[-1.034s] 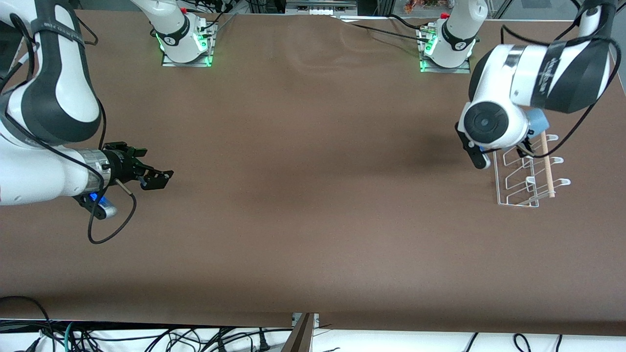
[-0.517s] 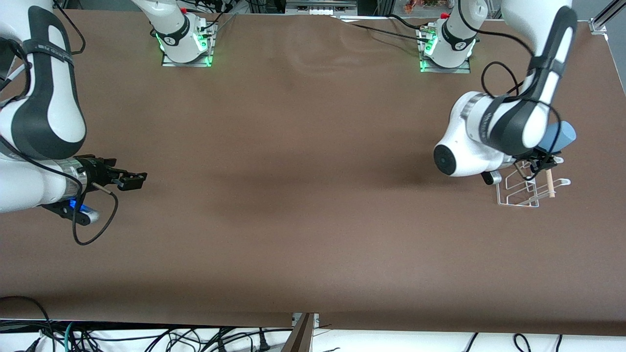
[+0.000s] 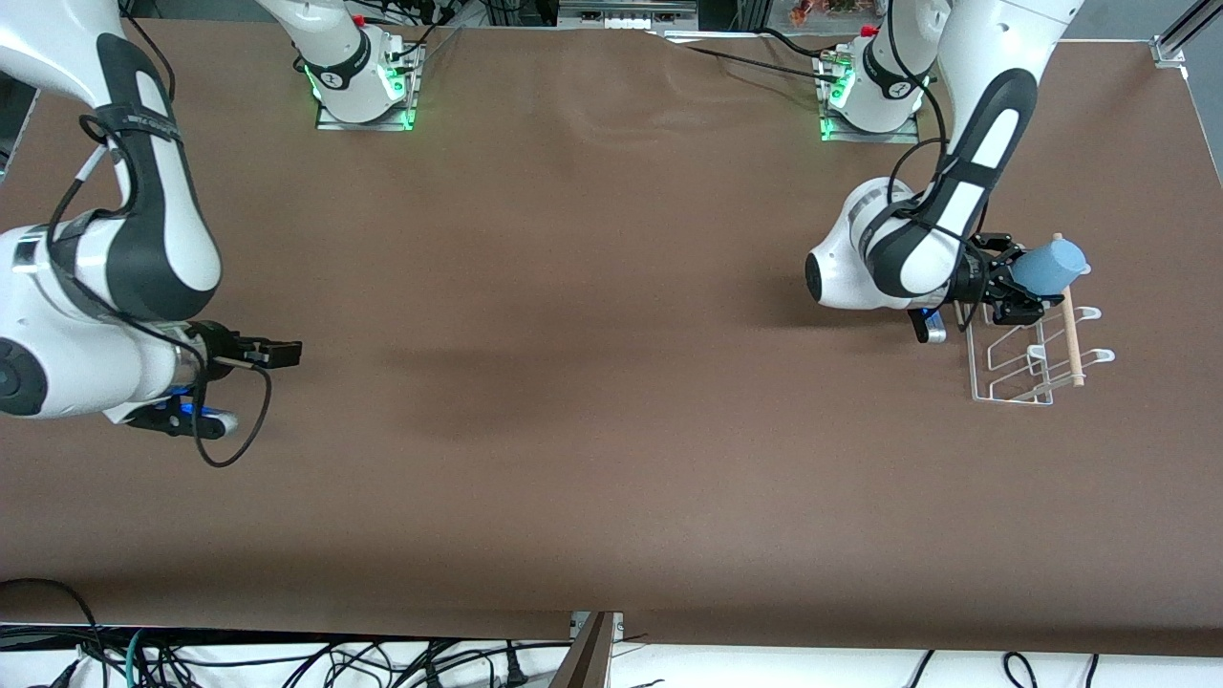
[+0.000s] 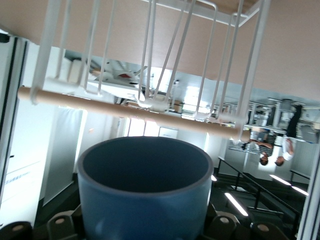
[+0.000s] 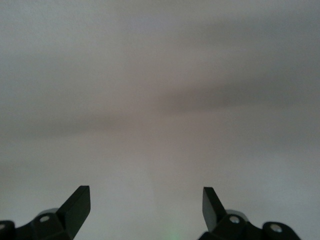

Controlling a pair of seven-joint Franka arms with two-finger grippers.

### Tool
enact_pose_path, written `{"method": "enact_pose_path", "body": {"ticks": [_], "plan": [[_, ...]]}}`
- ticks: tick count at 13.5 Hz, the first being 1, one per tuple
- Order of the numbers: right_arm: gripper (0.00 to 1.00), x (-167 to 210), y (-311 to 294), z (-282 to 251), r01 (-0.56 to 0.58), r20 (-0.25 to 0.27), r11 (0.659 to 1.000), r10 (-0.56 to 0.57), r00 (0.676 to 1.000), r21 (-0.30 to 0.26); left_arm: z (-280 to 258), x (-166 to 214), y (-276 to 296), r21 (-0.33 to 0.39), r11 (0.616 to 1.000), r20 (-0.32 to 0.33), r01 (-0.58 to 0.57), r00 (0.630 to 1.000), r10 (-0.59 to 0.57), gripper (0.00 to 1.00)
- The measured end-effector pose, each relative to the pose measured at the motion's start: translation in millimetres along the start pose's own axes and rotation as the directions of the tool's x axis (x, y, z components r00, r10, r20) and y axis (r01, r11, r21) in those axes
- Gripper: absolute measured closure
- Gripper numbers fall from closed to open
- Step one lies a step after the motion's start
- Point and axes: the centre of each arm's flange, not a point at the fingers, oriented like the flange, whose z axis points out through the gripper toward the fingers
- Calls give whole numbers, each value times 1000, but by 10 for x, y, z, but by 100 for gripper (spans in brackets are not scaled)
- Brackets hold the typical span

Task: Transfer cup to left arm and place on rack
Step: 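Move the cup with the left gripper above the wire rack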

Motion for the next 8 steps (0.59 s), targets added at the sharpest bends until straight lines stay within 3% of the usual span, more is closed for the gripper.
{"method": "enact_pose_path", "body": {"ticks": [4,8], "plan": [[1,-308,-21,11,16,-62,1000,-16,998,-12,177,82,78,47,999,19,23,1000,-24,20],[1,-802,27,-802,15,-111,1000,-17,994,-25,362,155,39,53,998,-15,28,999,-28,20]]}}
